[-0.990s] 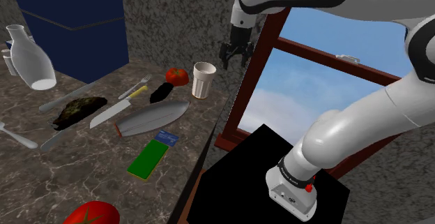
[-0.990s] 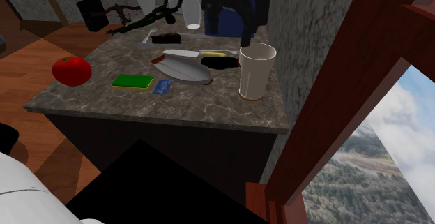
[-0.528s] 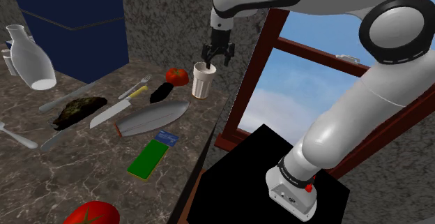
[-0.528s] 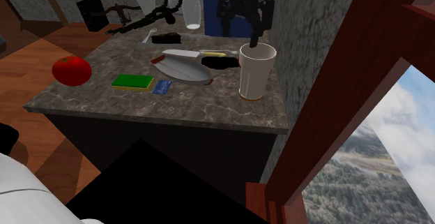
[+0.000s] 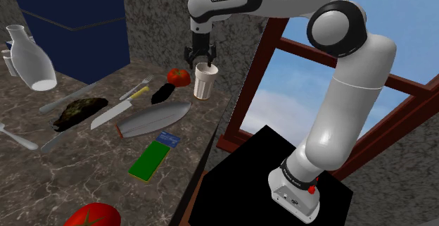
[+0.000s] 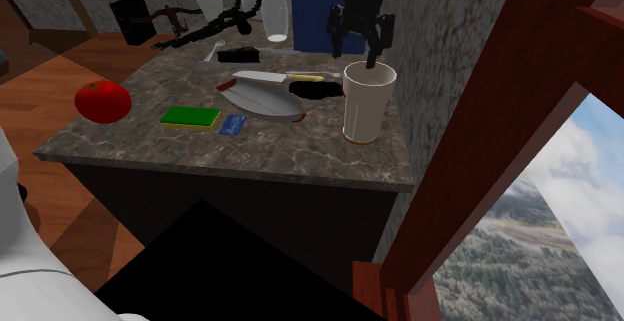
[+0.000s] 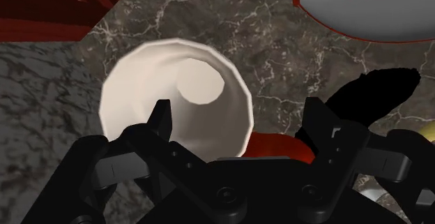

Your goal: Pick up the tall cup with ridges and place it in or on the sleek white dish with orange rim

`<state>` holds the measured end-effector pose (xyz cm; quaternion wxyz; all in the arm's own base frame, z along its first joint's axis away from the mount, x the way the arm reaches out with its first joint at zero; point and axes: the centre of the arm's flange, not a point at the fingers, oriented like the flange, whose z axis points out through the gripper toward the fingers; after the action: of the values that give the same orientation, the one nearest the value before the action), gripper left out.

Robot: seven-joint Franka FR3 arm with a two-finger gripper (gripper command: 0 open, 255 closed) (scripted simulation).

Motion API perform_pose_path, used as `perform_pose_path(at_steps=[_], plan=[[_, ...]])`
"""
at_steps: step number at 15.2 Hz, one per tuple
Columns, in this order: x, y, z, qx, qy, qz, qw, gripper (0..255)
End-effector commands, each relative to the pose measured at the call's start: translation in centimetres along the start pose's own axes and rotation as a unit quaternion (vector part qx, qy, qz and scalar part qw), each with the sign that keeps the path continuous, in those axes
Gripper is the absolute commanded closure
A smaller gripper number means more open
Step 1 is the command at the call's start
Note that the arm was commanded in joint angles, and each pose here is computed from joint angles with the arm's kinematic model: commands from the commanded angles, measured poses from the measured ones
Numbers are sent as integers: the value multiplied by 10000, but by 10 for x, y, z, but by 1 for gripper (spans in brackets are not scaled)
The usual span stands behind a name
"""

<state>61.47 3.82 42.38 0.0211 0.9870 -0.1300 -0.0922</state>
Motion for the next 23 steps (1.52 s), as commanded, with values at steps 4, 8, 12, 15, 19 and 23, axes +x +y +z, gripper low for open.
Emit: perform_pose_path(at_steps=[4,8,12,15,19,23], plan=[[13,-6,25,-13,-8,9,10000,0],[13,-6,44,-12,-8,9,10000,0],[13,-6,44,-13,-8,9,10000,0],[13,-6,44,-13,-8,9,10000,0],[13,-6,44,-13,-8,9,10000,255],[13,-6,43,-13,-8,9,10000,255]])
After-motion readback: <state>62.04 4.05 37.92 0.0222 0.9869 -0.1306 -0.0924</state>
